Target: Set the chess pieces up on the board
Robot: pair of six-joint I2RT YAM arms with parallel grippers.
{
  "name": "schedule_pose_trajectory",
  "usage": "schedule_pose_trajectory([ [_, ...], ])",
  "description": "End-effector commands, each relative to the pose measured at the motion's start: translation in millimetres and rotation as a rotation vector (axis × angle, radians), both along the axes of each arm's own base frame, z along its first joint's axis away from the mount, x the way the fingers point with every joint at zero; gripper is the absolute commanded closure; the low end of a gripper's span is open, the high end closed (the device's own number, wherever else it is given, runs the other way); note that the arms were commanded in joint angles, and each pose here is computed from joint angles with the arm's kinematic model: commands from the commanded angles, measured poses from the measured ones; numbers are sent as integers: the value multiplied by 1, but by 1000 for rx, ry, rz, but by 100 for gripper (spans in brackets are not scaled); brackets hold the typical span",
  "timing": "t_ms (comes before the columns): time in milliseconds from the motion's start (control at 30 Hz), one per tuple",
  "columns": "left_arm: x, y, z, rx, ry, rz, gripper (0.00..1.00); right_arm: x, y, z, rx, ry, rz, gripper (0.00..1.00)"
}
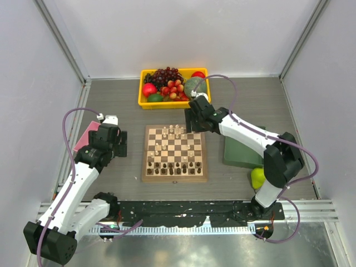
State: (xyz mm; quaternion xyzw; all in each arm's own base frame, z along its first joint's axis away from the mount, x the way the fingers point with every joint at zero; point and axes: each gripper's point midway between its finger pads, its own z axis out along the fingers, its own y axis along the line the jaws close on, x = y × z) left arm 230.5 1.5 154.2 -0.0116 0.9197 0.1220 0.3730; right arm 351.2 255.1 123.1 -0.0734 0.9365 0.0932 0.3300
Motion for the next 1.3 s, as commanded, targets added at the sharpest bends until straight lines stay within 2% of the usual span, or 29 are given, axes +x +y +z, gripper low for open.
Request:
schedule_pose_trajectory([
  [0, 5, -1, 11, -5, -32, -2, 1, -27, 18, 17, 74, -21, 40, 34],
  [333, 5, -1, 10, -7, -28, -3, 1, -89, 48, -6, 62, 73, 140, 47],
  [633, 5, 0, 11, -6, -30, -1, 1, -104, 53, -23, 52, 127, 146, 56],
  [1267, 5, -1, 11, -8, -29, -3, 1, -114, 55, -46, -10, 186, 171, 58],
])
